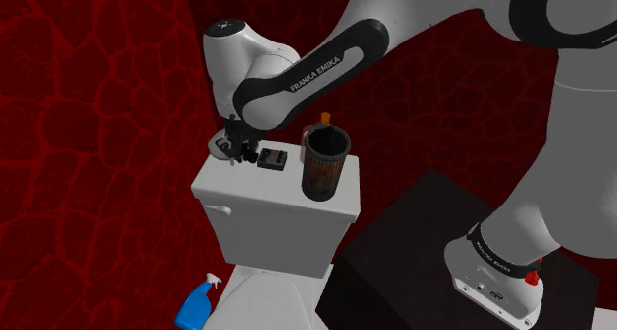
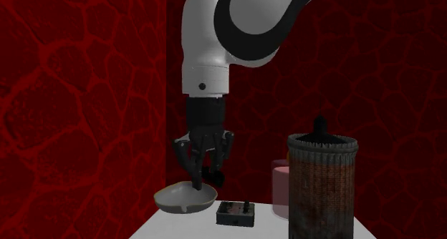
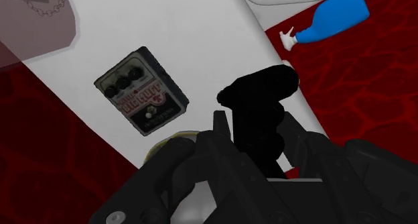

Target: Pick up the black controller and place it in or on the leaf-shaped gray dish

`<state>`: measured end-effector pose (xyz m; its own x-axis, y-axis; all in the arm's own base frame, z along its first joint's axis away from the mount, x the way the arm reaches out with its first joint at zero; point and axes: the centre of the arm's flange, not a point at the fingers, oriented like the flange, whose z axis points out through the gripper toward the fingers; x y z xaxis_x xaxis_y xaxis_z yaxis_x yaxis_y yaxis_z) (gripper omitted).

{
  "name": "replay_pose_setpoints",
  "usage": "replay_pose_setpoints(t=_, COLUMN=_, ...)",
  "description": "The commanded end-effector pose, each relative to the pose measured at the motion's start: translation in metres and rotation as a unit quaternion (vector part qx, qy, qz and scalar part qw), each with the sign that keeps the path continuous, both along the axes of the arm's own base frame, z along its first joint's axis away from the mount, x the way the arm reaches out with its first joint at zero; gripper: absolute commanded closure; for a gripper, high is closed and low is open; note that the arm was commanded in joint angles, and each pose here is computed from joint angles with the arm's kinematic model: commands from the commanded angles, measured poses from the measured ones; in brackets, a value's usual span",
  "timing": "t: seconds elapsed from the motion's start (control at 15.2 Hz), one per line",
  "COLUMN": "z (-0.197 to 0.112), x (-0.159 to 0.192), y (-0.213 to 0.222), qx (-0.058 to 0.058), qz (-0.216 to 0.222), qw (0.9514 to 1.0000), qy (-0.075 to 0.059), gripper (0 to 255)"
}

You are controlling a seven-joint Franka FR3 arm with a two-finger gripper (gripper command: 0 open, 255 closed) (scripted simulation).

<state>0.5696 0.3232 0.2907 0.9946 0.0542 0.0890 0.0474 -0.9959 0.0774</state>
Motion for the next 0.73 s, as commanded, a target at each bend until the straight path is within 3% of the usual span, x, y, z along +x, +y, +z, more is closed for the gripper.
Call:
replay_pose_setpoints(t=0.0, z=0.01, x=0.001, y=0.0, qx=0.0, qz=0.0, qw=1.0, qy=0.0, gripper=255)
replay_pose_setpoints(t=0.66, z=0.007, x=0.131, y=-0.019, qx=0.0, qz=0.0, qw=1.0, qy=0.0, gripper=255)
